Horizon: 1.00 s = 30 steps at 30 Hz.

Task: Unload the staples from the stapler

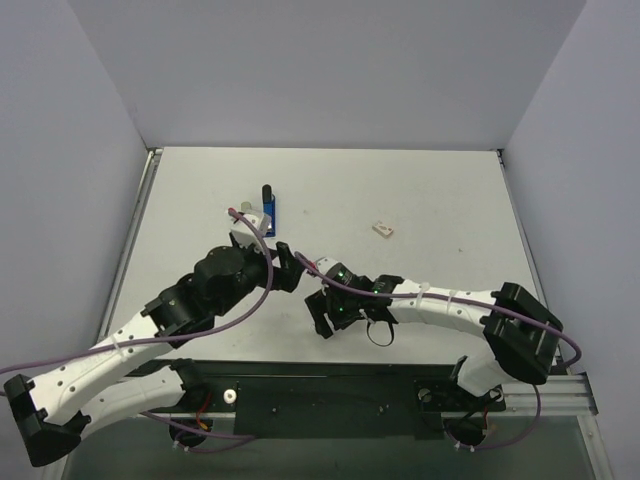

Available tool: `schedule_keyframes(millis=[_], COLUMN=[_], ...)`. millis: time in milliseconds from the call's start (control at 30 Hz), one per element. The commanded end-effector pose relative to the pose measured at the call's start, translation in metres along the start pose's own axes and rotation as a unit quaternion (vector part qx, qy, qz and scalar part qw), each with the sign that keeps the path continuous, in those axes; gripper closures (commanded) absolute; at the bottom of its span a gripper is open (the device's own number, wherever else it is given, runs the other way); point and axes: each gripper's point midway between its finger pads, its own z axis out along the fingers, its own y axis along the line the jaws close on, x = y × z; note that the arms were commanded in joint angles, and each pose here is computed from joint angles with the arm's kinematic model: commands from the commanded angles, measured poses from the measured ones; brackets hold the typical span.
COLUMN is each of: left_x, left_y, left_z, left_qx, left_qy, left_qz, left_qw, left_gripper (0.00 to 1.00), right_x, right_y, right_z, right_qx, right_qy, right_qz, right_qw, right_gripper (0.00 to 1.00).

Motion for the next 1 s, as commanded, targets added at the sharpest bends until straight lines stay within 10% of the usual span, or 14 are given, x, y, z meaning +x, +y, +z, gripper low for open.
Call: schedule_keyframes(millis=[0, 967], left_x=[-0.016, -0.039], left_y=[0.011, 0.030], left_z=[-0.021, -0.058], left_qx=[-0.022, -0.048], left_qy=[-0.020, -0.047], left_qz=[0.005, 0.043], left_qw=[1.000, 0.997], left_gripper=[0.13, 0.11], right_x=[-0.002, 0.003], right_y=[0.020, 0.021], right_z=[0.003, 0.046], right_qx=[-0.025, 0.075], right_qy=[0.016, 0.050], right_qz=[-0.039, -0.076], right_qw=[0.999, 0.993], right_gripper=[0.36, 0.65])
